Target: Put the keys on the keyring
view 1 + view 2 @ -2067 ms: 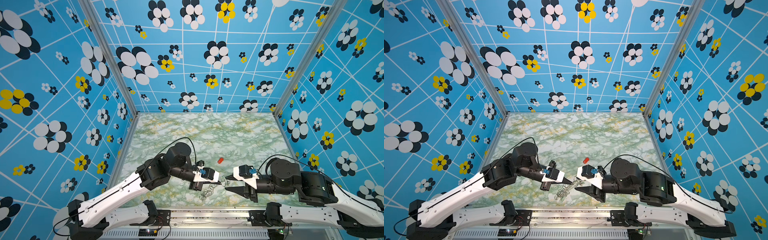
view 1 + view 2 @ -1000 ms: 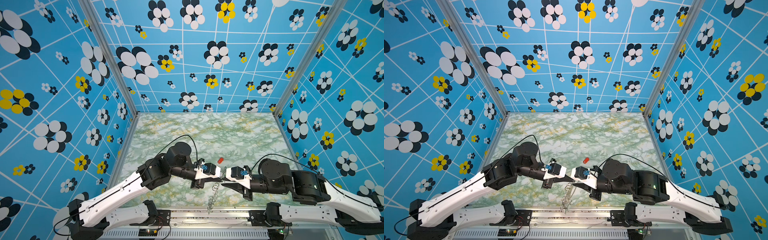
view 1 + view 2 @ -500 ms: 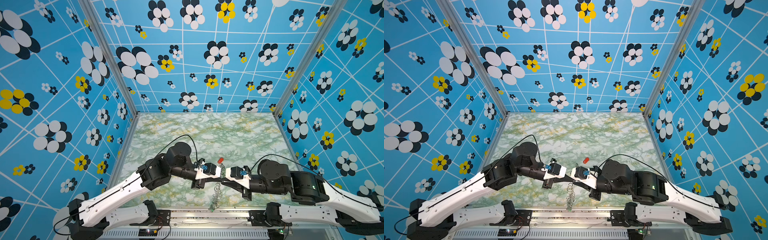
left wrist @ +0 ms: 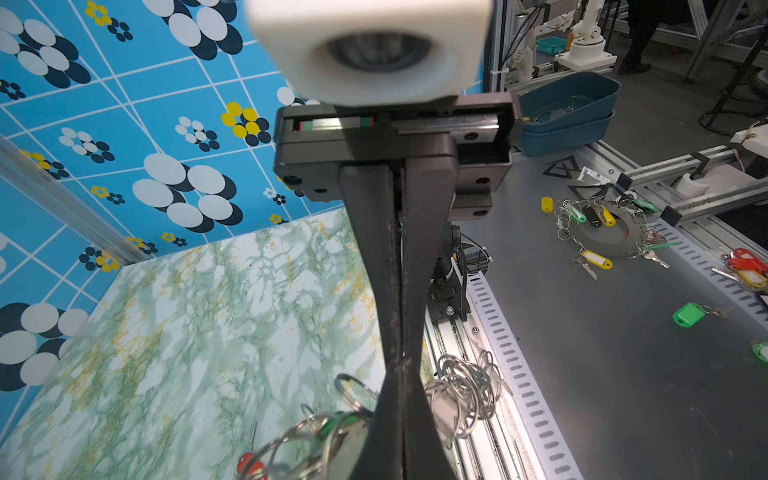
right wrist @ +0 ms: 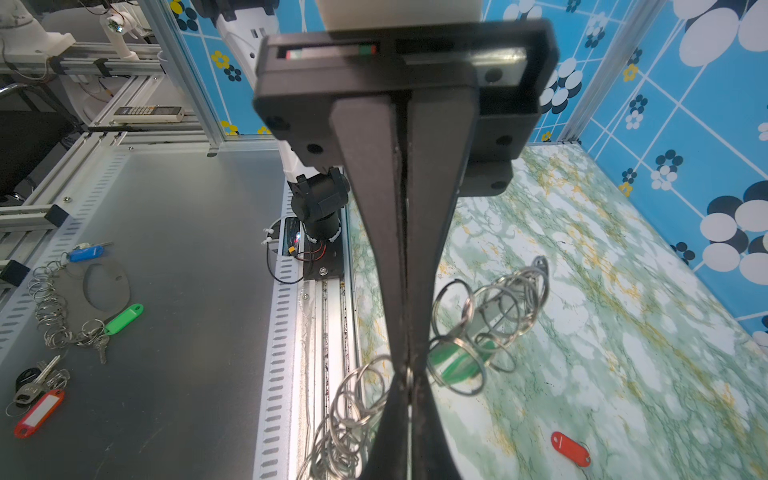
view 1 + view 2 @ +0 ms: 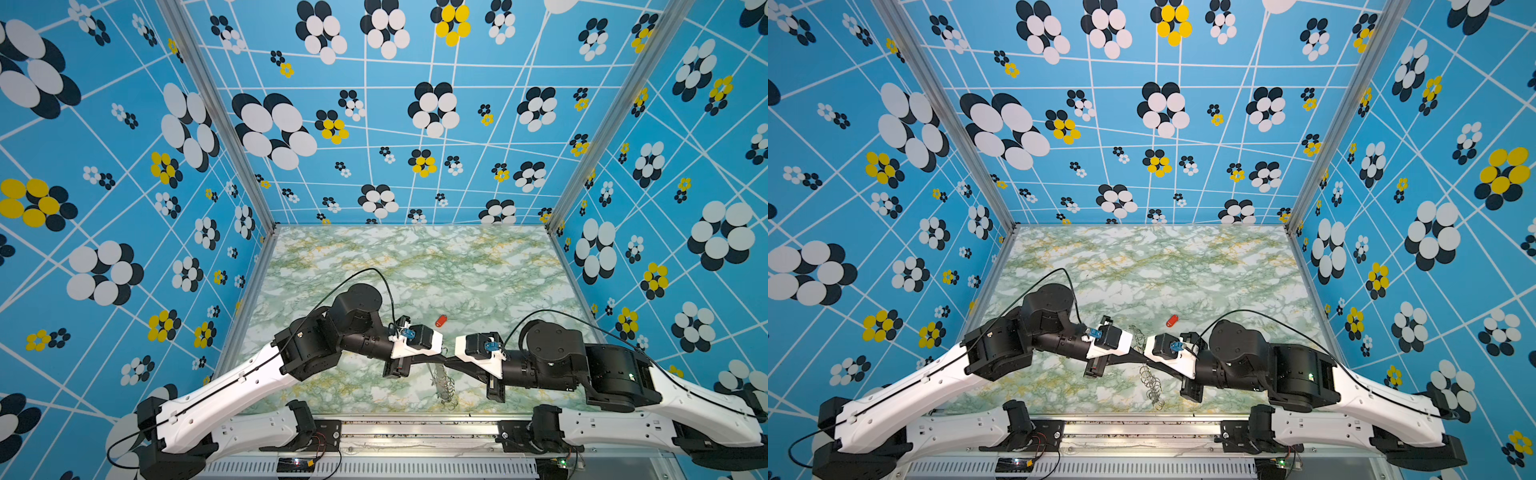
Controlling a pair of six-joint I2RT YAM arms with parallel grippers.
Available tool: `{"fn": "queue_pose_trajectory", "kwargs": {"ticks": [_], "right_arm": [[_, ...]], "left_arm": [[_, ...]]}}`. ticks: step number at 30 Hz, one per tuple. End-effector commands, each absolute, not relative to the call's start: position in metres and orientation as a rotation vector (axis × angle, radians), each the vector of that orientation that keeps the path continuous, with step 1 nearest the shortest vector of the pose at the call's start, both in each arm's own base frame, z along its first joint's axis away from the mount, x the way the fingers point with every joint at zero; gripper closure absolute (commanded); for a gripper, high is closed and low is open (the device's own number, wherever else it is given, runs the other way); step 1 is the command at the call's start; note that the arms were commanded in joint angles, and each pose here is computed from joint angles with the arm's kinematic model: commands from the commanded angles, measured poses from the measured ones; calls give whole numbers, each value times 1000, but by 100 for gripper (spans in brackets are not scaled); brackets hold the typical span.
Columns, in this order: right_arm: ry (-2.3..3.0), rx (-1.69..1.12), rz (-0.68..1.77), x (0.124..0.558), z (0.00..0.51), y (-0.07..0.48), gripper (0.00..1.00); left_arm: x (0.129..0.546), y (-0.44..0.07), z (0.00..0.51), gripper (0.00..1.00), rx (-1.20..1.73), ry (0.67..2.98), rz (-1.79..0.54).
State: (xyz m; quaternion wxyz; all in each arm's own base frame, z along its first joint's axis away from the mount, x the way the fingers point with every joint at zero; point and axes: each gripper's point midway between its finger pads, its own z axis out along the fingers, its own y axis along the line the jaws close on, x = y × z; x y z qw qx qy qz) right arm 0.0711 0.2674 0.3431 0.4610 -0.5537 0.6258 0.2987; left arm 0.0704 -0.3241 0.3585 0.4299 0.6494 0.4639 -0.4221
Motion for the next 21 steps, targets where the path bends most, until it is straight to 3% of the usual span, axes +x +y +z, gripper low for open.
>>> {"fn": "queue_pose_trajectory", "kwargs": {"ticks": [1,3,7,10,21], "right_arm": [[1501,-1253,743,78,361,261,100],[1497,-1236,746,79,364,258,100],[1480,-1210,757,79,369,254,100],[1470,-1189,763,79,372,250,100],[1398,-1144,810,75,386,244,100]], "left_arm": [[65,-326,384,100,1568,1072,-1081],[67,-326,386,100,1542,1074,-1076],[74,-324,392,75,1474,1091,-1063],[78,-321,397,66,1421,1110,-1063],[78,-329,396,71,1361,1181,-1177]]}}
